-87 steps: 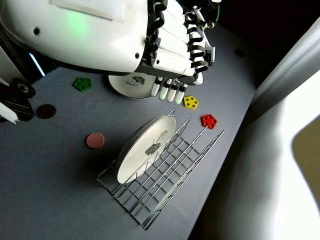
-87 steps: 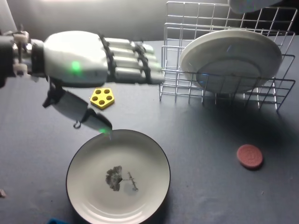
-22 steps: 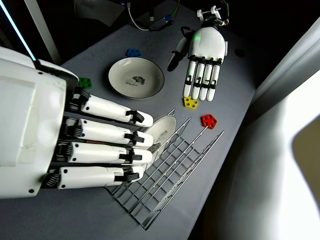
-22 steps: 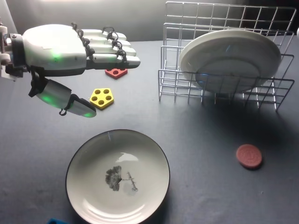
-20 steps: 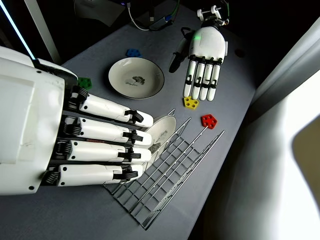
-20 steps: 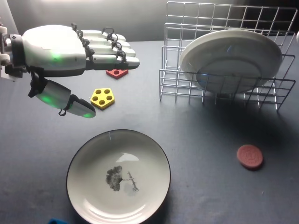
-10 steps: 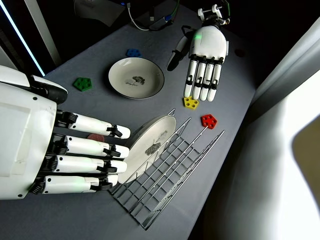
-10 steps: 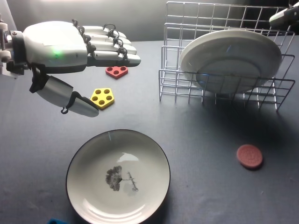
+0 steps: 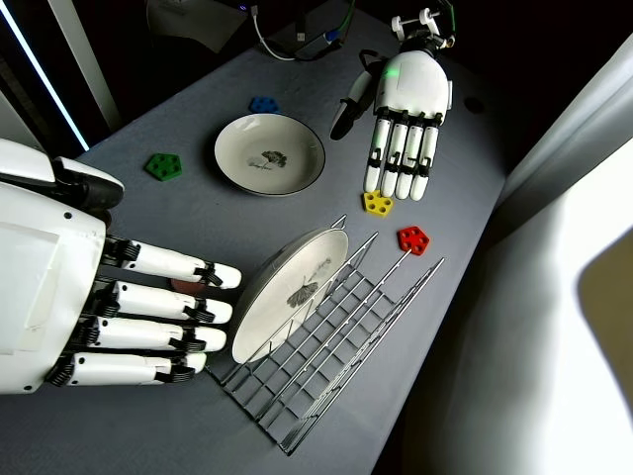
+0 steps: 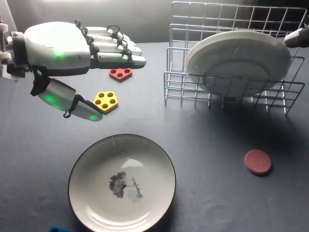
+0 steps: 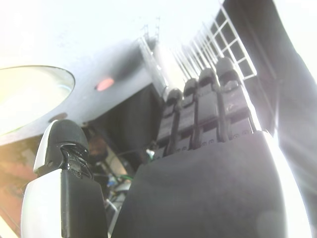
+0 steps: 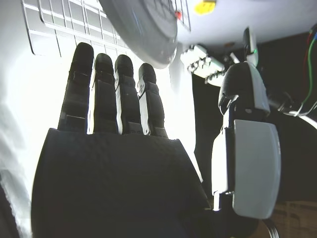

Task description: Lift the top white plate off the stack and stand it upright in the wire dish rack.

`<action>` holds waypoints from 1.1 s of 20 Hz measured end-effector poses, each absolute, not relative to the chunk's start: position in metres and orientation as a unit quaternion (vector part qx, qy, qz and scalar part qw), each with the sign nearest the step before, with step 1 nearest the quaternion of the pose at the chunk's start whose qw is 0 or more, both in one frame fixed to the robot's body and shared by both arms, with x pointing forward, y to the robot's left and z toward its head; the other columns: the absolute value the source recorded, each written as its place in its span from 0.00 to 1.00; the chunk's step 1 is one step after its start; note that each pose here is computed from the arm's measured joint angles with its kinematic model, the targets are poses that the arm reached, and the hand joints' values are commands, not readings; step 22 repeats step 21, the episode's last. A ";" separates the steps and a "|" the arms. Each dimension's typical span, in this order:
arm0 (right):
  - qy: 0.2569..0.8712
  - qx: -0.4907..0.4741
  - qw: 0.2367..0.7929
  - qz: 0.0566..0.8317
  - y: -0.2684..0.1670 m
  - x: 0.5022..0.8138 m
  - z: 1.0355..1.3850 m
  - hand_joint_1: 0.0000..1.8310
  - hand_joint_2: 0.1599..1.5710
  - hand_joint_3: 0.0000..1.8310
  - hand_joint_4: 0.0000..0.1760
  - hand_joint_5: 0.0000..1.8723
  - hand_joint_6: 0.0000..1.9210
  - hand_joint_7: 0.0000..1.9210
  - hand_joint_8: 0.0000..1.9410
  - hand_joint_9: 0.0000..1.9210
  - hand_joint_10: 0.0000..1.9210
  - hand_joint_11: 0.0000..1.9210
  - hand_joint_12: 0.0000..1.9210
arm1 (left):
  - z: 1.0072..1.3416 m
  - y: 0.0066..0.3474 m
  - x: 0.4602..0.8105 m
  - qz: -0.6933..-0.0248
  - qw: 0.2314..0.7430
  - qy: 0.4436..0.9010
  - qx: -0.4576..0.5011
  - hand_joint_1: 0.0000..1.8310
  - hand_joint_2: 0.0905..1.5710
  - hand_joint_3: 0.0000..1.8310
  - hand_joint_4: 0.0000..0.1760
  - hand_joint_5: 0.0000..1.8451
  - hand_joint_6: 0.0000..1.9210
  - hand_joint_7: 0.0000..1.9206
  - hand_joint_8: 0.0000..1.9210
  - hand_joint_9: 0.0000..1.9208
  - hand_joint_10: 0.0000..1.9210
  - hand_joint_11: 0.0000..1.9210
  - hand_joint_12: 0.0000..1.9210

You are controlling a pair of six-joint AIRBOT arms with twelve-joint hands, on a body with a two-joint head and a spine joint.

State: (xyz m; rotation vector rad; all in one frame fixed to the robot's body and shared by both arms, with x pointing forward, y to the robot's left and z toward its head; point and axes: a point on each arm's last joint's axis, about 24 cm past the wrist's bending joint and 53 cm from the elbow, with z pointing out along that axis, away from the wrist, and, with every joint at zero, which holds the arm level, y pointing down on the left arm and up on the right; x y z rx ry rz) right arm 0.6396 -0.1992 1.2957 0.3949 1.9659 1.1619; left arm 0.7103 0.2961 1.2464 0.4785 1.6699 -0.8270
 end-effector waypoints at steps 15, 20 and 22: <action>0.801 0.144 0.373 0.445 -0.188 0.625 1.279 0.34 0.63 0.00 0.03 0.14 0.00 0.13 0.00 0.12 0.00 0.00 0.38 | 1.247 0.296 0.710 -0.355 0.571 0.712 0.201 0.18 0.67 0.00 0.00 0.03 0.00 0.03 0.00 0.03 0.00 0.00 0.14; 0.809 0.143 0.363 0.440 -0.187 0.622 1.273 0.35 0.63 0.00 0.04 0.13 0.00 0.12 0.00 0.12 0.00 0.01 0.37 | 1.247 0.296 0.710 -0.355 0.571 0.713 0.201 0.18 0.67 0.00 0.00 0.02 0.00 0.03 0.00 0.03 0.00 0.00 0.12; 0.809 0.143 0.363 0.440 -0.187 0.622 1.273 0.34 0.64 0.00 0.00 0.12 0.00 0.12 0.00 0.12 0.00 0.00 0.36 | 1.247 0.296 0.710 -0.356 0.571 0.712 0.201 0.16 0.68 0.00 0.00 0.00 0.00 0.01 0.00 0.02 0.00 0.00 0.10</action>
